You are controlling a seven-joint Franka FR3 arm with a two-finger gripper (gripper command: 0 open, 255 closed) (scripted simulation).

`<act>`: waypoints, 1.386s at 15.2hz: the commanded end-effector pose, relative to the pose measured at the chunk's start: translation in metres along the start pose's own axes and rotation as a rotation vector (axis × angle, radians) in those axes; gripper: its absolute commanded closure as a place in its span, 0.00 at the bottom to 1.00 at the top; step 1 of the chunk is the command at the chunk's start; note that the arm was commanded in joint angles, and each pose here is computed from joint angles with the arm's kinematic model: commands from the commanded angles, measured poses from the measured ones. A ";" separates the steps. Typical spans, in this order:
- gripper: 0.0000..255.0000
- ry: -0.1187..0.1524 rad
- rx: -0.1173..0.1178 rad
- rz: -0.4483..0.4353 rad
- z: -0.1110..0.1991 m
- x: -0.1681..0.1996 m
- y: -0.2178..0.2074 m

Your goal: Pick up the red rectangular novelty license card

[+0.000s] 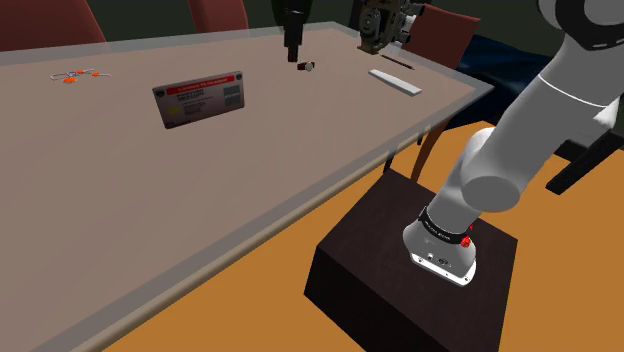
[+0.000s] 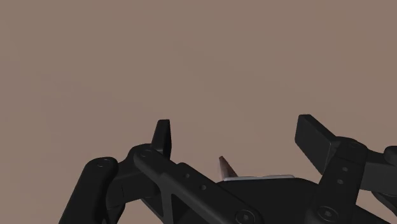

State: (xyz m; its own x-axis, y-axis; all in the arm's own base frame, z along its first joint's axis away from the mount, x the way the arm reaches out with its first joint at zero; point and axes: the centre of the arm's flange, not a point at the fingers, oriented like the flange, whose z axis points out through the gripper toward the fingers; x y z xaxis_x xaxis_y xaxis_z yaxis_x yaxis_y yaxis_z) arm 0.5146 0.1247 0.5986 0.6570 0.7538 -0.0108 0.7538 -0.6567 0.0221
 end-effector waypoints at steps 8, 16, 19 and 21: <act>0.00 0.025 0.009 -0.348 0.004 0.115 -0.017; 0.00 0.041 0.014 -0.571 0.015 0.183 -0.048; 0.00 0.041 0.014 -0.571 0.030 0.183 -0.048; 0.00 0.041 0.014 -0.571 0.041 0.183 -0.048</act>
State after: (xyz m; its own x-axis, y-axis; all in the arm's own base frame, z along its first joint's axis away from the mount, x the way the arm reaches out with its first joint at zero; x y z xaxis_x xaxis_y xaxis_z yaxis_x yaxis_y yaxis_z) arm 0.5988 0.2941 0.5597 0.1448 0.9892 0.0211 0.9894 -0.1450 0.0099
